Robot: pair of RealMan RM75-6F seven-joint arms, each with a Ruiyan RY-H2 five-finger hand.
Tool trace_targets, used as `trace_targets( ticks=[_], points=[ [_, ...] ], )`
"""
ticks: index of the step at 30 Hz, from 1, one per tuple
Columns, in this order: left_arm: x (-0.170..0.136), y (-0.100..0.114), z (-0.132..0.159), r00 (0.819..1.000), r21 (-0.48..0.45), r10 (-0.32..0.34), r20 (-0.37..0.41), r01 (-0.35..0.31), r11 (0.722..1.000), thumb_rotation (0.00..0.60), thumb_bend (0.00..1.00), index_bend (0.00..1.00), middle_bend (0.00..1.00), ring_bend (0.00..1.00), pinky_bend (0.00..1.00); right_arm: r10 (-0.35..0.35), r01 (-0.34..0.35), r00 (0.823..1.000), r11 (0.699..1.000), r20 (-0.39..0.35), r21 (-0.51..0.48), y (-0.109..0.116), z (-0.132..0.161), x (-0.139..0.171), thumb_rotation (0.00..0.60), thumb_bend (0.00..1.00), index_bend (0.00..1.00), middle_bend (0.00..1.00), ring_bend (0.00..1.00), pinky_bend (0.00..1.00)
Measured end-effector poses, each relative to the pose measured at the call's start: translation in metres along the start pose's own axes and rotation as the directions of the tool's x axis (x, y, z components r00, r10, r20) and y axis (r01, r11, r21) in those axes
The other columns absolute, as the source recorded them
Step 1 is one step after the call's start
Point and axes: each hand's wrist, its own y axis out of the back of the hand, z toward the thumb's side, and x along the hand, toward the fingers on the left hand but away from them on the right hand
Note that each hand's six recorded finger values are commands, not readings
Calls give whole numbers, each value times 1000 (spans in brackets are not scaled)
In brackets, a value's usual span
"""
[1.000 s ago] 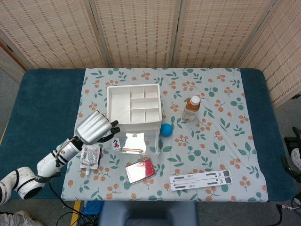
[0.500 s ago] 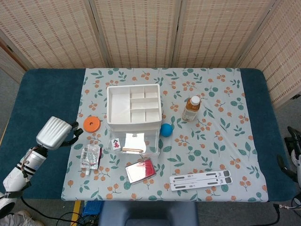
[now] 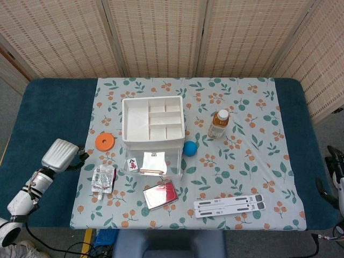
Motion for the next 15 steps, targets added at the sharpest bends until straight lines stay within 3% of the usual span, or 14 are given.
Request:
trace_targets(
  ticks=[5, 15],
  points=[
    [16, -14, 11, 999, -7, -44, 22, 44, 999, 600, 326, 564, 925, 1000, 1000, 4, -4, 1000, 1000, 4, 3, -1, -1, -1, 600, 376, 33, 158, 101, 107],
    [54, -23, 39, 995, 4, -74, 69, 74, 997, 600, 324, 519, 925, 1000, 1000, 1, -1, 1000, 1000, 19, 10, 1, -4, 1, 600, 376, 34, 158, 102, 107]
  ],
)
